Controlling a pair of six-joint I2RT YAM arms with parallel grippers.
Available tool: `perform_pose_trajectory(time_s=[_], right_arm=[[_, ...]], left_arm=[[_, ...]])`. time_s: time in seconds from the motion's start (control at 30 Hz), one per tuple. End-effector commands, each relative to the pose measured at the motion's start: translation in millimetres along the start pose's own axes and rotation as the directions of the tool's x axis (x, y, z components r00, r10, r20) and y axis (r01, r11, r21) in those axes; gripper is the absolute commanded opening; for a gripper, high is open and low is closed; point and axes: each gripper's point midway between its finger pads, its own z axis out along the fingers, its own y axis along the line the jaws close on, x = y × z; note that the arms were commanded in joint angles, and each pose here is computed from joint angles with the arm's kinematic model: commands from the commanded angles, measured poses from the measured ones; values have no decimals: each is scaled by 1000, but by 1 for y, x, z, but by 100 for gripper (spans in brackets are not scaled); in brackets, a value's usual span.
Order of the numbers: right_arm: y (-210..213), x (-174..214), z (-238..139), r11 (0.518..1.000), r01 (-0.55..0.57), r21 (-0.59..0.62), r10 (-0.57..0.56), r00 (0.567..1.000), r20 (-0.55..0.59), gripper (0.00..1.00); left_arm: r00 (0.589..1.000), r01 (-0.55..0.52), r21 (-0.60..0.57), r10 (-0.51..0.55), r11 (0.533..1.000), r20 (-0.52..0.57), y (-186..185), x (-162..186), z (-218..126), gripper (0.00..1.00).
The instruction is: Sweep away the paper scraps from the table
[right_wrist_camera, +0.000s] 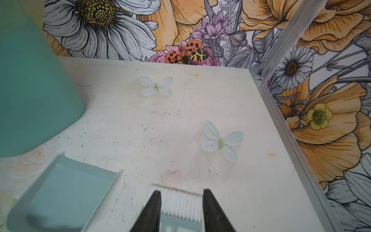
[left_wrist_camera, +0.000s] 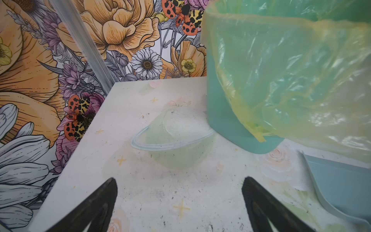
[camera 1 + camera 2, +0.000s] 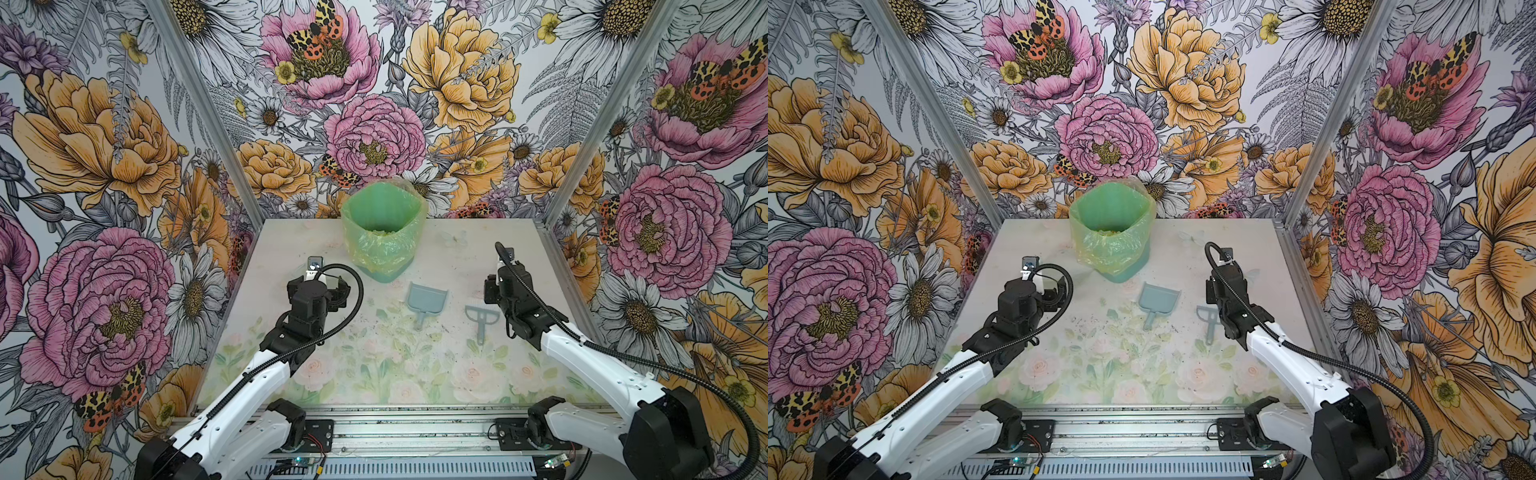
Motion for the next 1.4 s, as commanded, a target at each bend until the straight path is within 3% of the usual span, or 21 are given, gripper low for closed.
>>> perform_pose_trajectory(time_s=[0.0,0.33,0.5,0.83,1.17,1.37], right_arm=[[-11,-6,9,1000,2,13,-3,998,58,37],[-31,5,29,993,91,76,-100,987,126,38],[-27,11,47,992,116,41,-121,979,161,38],[-32,28,81,988,130,85,-143,976,165,38],[-66,34,77,997,-46,68,29,972,233,37],[-68,42,84,997,-71,20,64,972,226,38]], left_arm=[[998,-6,21,4,1000,64,2,-9,4,99],[995,16,27,-18,1000,94,25,5,19,99],[995,11,32,-14,999,96,29,14,27,99],[996,15,46,-19,999,88,34,26,43,99],[994,66,59,-71,996,86,49,35,59,99],[993,63,79,-70,995,97,47,41,69,99]])
